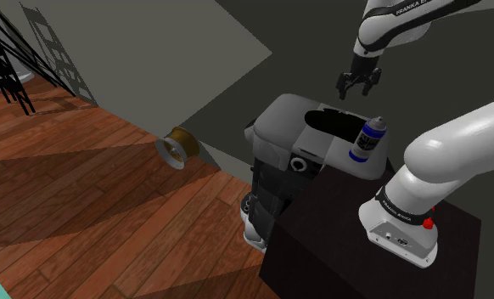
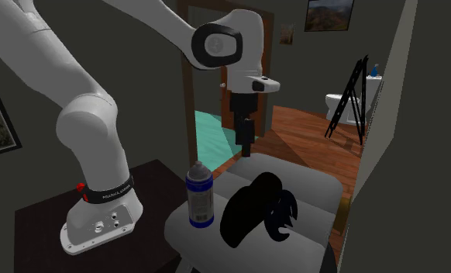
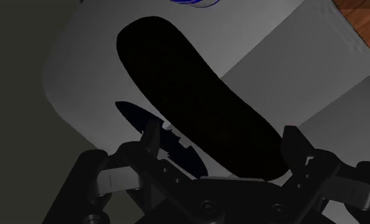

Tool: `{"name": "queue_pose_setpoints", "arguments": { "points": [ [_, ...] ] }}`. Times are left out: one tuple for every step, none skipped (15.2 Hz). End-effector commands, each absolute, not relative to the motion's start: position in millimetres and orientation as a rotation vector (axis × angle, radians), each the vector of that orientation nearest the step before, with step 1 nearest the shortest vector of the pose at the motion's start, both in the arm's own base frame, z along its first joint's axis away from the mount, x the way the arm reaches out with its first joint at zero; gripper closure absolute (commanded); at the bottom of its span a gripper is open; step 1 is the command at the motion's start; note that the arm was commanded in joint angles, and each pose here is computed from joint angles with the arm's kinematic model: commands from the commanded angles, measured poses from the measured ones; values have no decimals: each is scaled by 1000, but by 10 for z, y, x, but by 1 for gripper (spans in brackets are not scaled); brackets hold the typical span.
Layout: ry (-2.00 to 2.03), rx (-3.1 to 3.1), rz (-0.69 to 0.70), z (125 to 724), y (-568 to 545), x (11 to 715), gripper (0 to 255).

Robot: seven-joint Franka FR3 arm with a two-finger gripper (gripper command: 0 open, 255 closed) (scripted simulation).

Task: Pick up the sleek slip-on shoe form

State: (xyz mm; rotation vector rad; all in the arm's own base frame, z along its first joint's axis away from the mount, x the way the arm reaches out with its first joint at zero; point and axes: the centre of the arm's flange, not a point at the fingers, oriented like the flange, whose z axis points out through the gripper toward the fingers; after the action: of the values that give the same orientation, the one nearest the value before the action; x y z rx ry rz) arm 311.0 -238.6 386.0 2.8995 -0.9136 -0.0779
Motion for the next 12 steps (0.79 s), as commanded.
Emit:
{"name": "queue_pose_setpoints", "arguments": {
  "points": [
    [-1012,2869,-89,3689,-2577,2971,0],
    [-1059,2853,-95,3606,-2663,2912,0],
    [-1107,2836,-101,3524,-2747,2851,0],
    [-1154,2819,-107,3441,-2829,2786,0],
    [-1200,2800,-113,3358,-2908,2719,0],
    [-1247,2781,-119,3276,-2985,2649,0],
    [-1293,2762,-125,3194,-3060,2576,0],
    [-1339,2741,-131,3111,-3132,2501,0],
    [-1385,2720,-137,3029,-3202,2423,0],
    [-1393,2716,-138,3013,-3215,2408,0],
    [-1393,2716,-138,2960,-3215,2408,0],
    [-1393,2716,-138,2908,-3215,2408,0]
  ]
}}
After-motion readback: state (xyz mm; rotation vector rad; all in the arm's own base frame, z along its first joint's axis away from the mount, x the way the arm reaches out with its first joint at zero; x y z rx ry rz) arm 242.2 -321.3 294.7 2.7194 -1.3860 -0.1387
